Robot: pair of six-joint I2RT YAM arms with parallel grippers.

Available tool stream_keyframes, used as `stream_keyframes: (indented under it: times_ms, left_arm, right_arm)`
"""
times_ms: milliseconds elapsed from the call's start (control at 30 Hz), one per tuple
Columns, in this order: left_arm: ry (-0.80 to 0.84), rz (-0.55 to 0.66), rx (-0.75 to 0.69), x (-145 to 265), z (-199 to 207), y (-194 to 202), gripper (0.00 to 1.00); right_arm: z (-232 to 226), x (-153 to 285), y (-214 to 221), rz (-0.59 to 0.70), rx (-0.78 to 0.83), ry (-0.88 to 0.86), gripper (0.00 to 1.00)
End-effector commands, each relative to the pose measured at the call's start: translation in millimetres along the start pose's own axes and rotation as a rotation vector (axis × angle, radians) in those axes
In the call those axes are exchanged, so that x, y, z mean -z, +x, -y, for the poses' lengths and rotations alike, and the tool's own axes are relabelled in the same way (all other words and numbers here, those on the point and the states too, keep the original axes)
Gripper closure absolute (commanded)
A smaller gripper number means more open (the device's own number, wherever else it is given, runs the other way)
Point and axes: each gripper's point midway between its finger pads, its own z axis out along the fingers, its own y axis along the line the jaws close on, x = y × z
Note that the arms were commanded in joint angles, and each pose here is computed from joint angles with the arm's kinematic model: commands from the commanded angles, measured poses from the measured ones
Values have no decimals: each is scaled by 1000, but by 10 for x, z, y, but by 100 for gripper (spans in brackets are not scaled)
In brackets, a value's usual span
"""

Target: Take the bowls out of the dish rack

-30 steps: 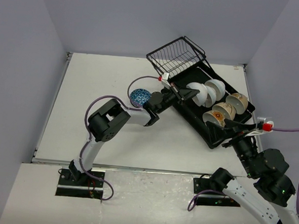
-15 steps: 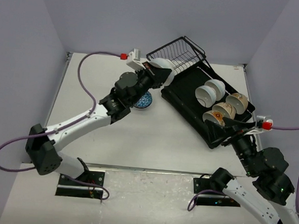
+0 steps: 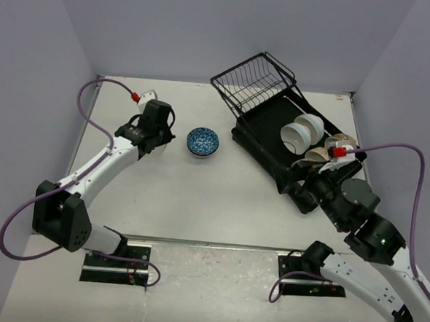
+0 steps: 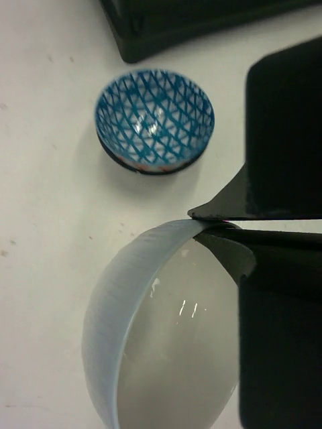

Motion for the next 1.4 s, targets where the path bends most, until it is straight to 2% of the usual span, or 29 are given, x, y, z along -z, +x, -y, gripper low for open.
stream_keyframes:
  times_ms: [0,133,300,500,600,667,700,800,867,967,1000,1067,1133,1167,1233,1300,1333,1367]
  left_arm:
    - [-35,-111,-59,-132,-216,245,100]
    - [-27,-237,-79,-323,-285,501,100]
    - [-68,-350,-135,-508,-405,748,100]
    - [-140,-367,-165,-645,-534,796,100]
    - [-123,-391,-172,-698,-505,852,98]
    - [-103,-393,-167,-696,-451,831,82]
    - [-99,-381,-165,-678,-433,788,70]
    - [-99,-321,-159,-607,-383,576,56]
    - [-114,-290,-163,-526,-390,448,54]
    - [-96,-217,-145,-337,-329,191,45]
    - [-80,-195,-137,-268,-296,122,36]
    - [-31,-122,-118,-40,-212,-86,29]
    - [27,-41,-95,157,-55,-219,6]
    - [79,-3,-77,273,64,-266,0]
    - [248,81,-38,613,443,-322,0]
    - [423,70,12,883,779,-170,0]
    - [529,98,55,981,996,-240,0]
    - [577,63,103,997,1086,-147,0]
  right_arm:
    - [-73,-52,130,-86,44,-30,1]
    - [-86,-107,330,-174,72,-36,1]
    - [-82,-144,452,-210,86,-41,1]
    - [-112,-150,472,-218,95,-60,1]
    - [-110,-156,492,-221,94,-61,1]
    - [-99,-170,522,-227,95,-55,1]
    - [-86,-183,534,-231,96,-47,1]
    - [-82,-231,584,-256,102,-36,1]
    - [-98,-278,616,-272,99,-32,1]
    - [-164,-355,628,-277,86,-50,1]
    - [-180,-415,653,-286,87,-48,1]
    - [-164,-485,641,-285,89,-22,1]
    - [-120,-554,611,-284,87,27,1]
    - [-101,-564,588,-275,84,43,1]
    - [-71,-550,464,-227,67,67,1]
    - [18,-460,251,-153,49,118,1]
    - [53,-426,188,-130,52,134,1]
    - [150,-383,118,-105,62,182,1]
